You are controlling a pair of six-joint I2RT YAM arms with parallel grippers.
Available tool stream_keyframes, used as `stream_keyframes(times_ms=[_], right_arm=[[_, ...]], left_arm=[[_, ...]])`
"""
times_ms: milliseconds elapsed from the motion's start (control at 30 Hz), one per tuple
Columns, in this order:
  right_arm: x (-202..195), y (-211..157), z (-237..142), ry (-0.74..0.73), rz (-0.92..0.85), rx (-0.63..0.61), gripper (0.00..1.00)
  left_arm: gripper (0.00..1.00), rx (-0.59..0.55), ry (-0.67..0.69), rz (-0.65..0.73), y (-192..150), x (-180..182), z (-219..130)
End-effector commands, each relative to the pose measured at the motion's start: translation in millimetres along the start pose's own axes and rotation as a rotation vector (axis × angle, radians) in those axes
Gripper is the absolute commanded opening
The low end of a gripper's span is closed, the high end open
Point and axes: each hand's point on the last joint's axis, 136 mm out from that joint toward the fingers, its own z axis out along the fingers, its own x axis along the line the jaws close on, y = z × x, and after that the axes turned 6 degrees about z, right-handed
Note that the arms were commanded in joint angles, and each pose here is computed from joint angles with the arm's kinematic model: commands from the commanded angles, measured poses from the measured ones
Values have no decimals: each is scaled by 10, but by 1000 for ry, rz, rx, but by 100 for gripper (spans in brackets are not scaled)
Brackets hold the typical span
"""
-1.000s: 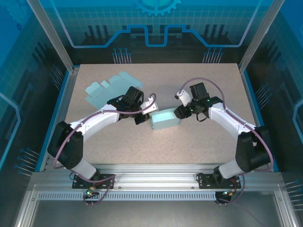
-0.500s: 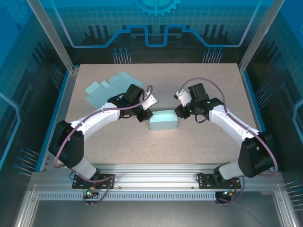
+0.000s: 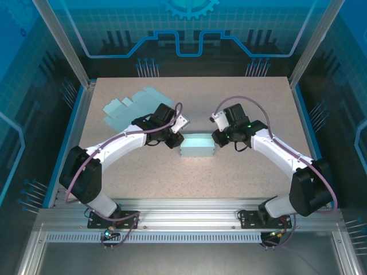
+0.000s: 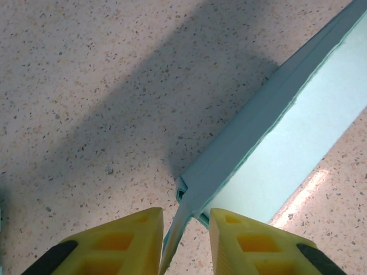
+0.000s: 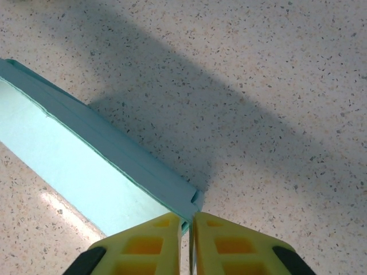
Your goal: Fold the paper box
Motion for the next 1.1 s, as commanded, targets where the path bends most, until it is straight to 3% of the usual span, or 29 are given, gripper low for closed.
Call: stream_keyframes(times_ms=[0, 333, 567, 967, 1067], right_arm=[[11, -79, 11, -27, 18, 30, 11], [96, -38, -52, -56, 26, 20, 7], [131, -39, -40, -85, 8, 34, 6], [249, 0, -51, -75, 47, 30, 3], [310, 19, -29, -69, 75, 25, 2]], left_arm=[[28, 9, 48, -27, 37, 42, -97], [24, -29, 35, -64, 149, -35, -143], [29, -66, 35, -83, 231, -72, -210], [2, -43, 30, -131, 158, -76, -135], [0, -59, 20, -160, 170, -98, -128]])
